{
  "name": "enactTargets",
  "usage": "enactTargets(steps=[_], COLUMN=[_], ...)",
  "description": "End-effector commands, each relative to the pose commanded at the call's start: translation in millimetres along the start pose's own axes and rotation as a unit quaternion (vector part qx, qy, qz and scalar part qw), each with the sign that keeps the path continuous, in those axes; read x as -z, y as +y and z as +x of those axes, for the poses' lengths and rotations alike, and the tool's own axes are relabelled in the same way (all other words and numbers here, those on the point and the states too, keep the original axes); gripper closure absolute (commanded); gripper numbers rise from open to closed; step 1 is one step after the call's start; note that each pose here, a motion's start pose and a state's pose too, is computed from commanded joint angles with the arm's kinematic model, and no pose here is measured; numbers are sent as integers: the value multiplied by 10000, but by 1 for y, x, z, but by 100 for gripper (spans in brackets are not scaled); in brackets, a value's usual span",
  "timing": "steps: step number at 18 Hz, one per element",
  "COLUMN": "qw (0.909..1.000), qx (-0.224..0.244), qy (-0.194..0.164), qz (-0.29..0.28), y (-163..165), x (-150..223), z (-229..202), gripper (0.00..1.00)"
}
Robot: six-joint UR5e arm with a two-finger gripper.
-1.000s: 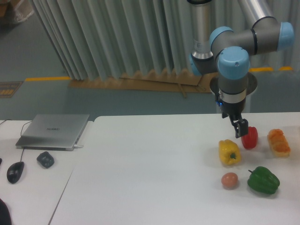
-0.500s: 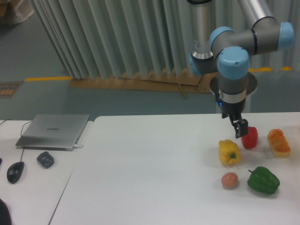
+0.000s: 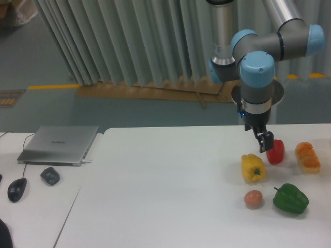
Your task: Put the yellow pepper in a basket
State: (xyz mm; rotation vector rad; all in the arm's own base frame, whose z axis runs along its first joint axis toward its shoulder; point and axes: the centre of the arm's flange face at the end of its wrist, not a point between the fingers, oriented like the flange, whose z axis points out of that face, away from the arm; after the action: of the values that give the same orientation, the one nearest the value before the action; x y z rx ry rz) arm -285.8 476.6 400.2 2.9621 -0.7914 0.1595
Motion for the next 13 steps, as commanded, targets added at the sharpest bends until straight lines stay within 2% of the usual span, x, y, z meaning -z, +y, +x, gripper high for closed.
enactTargets(steps=[2, 4, 11, 13], qw=[10000, 9998, 9996, 9989], qx=[0, 8, 51, 372], qy=[16, -131, -259, -292], qz=[29, 125, -70, -36], y=[1, -2, -1, 0], x=[-2, 0, 0, 4], z=[-1, -5, -12, -12], gripper=[0, 0, 0, 0])
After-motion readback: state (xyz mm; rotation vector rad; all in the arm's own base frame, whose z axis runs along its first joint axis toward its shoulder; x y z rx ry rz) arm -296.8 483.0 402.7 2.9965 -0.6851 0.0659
